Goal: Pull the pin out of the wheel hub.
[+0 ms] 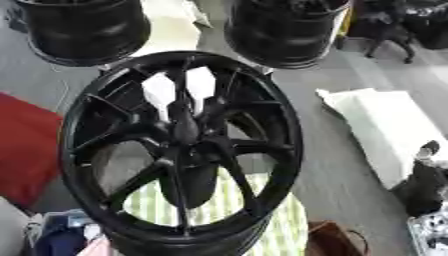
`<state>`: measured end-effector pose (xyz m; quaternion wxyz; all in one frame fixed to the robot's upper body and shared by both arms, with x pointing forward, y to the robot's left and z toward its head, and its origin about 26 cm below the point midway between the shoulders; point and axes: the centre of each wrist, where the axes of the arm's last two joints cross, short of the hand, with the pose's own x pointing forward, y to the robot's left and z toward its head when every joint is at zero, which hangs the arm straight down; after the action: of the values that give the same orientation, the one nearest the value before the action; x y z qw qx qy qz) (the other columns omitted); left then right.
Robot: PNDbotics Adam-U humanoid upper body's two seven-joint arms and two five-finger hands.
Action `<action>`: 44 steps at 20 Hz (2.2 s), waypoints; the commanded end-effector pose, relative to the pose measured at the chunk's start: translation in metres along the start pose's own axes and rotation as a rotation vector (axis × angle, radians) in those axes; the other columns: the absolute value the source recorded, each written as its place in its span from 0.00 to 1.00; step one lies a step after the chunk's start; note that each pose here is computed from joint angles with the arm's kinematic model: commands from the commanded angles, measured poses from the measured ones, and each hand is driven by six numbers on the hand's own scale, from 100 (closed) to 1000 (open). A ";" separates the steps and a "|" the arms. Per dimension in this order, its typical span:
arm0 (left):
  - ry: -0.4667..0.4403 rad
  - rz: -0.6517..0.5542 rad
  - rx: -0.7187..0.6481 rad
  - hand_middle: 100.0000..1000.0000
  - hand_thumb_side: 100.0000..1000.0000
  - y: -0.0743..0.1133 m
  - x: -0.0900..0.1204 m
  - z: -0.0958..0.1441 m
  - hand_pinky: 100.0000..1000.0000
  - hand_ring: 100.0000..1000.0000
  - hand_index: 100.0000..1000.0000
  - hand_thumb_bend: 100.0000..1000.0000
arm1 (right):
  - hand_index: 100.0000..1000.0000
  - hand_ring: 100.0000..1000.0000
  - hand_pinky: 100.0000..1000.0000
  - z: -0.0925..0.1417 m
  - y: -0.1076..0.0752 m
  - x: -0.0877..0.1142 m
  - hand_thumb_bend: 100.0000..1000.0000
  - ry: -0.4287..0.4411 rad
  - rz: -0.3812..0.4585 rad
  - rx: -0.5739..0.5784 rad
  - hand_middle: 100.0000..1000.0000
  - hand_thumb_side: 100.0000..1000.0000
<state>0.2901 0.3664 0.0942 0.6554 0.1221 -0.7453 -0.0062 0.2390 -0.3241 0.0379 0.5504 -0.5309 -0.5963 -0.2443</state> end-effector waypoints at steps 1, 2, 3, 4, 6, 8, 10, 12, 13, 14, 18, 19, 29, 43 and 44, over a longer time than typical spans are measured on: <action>-0.036 -0.020 -0.010 0.46 0.56 0.001 0.010 -0.001 0.51 0.51 0.89 0.00 | 0.63 0.35 0.05 -0.005 -0.003 0.004 0.23 -0.011 0.028 -0.040 0.77 0.06; -0.038 -0.019 -0.011 0.47 0.56 0.001 0.011 -0.001 0.51 0.51 0.89 0.00 | 0.63 0.35 0.05 -0.005 -0.003 0.004 0.23 -0.011 0.029 -0.039 0.77 0.06; -0.041 -0.019 -0.011 0.47 0.56 0.001 0.011 -0.001 0.51 0.52 0.89 0.00 | 0.63 0.35 0.05 -0.005 -0.003 0.004 0.23 -0.010 0.029 -0.038 0.77 0.06; -0.045 -0.020 -0.010 0.47 0.56 0.001 0.012 -0.002 0.51 0.52 0.89 0.00 | 0.63 0.35 0.05 -0.005 -0.003 0.004 0.23 -0.011 0.029 -0.038 0.77 0.06; -0.057 -0.022 -0.011 0.47 0.56 0.002 0.015 -0.003 0.51 0.52 0.89 0.00 | 0.63 0.35 0.05 -0.005 -0.003 0.004 0.23 -0.012 0.029 -0.039 0.77 0.06; -0.079 -0.026 -0.019 0.47 0.56 0.003 0.020 -0.005 0.51 0.52 0.89 0.00 | 0.63 0.35 0.05 -0.005 -0.003 0.004 0.23 -0.011 0.030 -0.039 0.77 0.06; -0.112 -0.035 -0.028 0.47 0.56 0.006 0.027 -0.010 0.51 0.53 0.89 0.00 | 0.63 0.35 0.05 -0.005 -0.003 0.004 0.23 -0.013 0.031 -0.036 0.77 0.06; -0.168 -0.045 -0.048 0.48 0.54 0.009 0.040 -0.018 0.52 0.53 0.89 0.00 | 0.63 0.35 0.05 -0.006 -0.003 0.004 0.23 -0.017 0.033 -0.037 0.77 0.06; -0.214 -0.057 -0.065 0.48 0.53 0.012 0.050 -0.025 0.52 0.54 0.89 0.00 | 0.63 0.35 0.05 -0.006 -0.003 0.004 0.23 -0.019 0.035 -0.037 0.77 0.06; -0.262 -0.071 -0.085 0.49 0.52 0.015 0.060 -0.032 0.52 0.54 0.89 0.00 | 0.63 0.35 0.05 -0.006 -0.003 0.004 0.23 -0.019 0.037 -0.038 0.77 0.06; -0.516 -0.176 -0.239 0.54 0.47 0.021 0.108 -0.066 0.55 0.57 0.89 0.00 | 0.63 0.35 0.05 -0.007 -0.004 0.002 0.23 -0.023 0.045 -0.039 0.77 0.06; -0.590 -0.216 -0.301 0.56 0.45 0.021 0.122 -0.075 0.56 0.58 0.89 0.00 | 0.63 0.35 0.05 -0.007 -0.005 0.002 0.23 -0.024 0.046 -0.039 0.77 0.06; -1.065 -0.818 -1.039 0.70 0.46 -0.025 0.190 -0.153 0.69 0.64 0.93 0.09 | 0.63 0.35 0.05 -0.008 -0.007 -0.003 0.23 -0.040 0.068 -0.033 0.77 0.06; -1.107 -1.286 -1.498 0.69 0.38 -0.156 0.184 -0.166 0.72 0.60 0.91 0.22 | 0.63 0.35 0.05 -0.013 -0.011 -0.006 0.23 -0.057 0.088 -0.043 0.77 0.06; -1.096 -1.303 -1.508 0.69 0.37 -0.156 0.183 -0.166 0.72 0.60 0.91 0.22 | 0.63 0.35 0.06 -0.013 -0.012 -0.007 0.23 -0.057 0.090 -0.045 0.77 0.06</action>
<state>0.4600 0.2054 0.2557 0.1929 0.0736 -0.6685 -0.7145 0.2326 -0.3352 0.0321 0.5466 -0.5543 -0.5891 -0.2168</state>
